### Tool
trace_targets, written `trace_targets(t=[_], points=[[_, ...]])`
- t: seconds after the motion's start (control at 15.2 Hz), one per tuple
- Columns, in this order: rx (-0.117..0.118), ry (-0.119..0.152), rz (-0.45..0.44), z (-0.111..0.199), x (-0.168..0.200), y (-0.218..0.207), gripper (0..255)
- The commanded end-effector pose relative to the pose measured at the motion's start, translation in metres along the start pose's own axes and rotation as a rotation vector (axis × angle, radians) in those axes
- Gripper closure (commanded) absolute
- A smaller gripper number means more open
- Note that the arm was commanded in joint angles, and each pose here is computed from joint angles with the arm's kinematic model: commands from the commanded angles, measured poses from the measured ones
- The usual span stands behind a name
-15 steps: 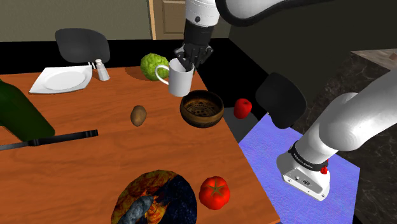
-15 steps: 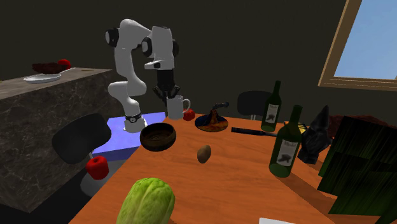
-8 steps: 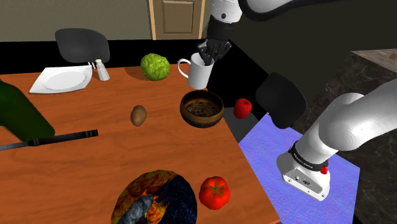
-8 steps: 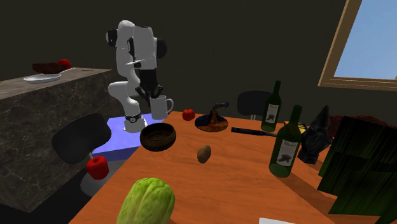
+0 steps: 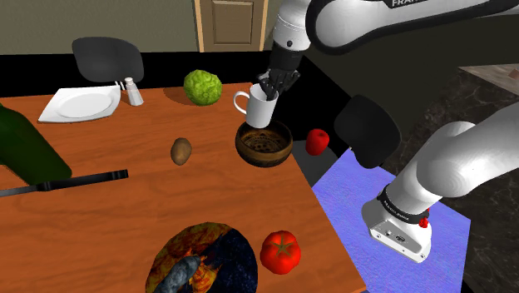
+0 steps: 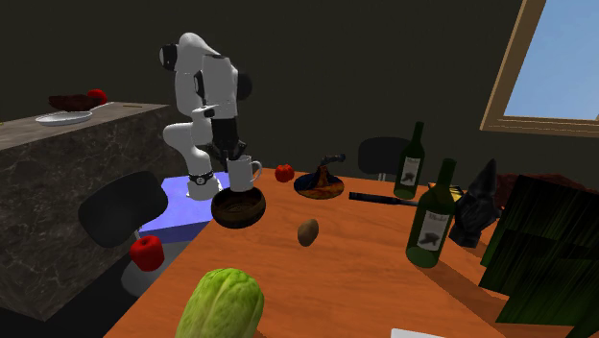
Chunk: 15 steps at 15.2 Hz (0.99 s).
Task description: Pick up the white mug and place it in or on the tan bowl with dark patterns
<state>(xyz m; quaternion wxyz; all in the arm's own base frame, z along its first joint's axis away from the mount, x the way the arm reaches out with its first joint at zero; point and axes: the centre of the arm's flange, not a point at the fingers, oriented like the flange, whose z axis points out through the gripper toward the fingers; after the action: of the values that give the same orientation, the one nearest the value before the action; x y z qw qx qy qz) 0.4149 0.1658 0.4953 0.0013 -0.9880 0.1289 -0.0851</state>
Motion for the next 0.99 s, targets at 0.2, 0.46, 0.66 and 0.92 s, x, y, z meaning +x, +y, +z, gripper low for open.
trace_targets(t=[0.2,0.46,0.66,0.92], points=[[0.000,0.000,0.000,0.026,-0.004,0.001,255],[0.000,0.000,0.000,0.046,-0.008,0.001,255],[0.000,0.000,0.000,0.046,-0.008,0.001,255],[0.000,0.000,0.000,0.046,-0.008,0.001,255]])
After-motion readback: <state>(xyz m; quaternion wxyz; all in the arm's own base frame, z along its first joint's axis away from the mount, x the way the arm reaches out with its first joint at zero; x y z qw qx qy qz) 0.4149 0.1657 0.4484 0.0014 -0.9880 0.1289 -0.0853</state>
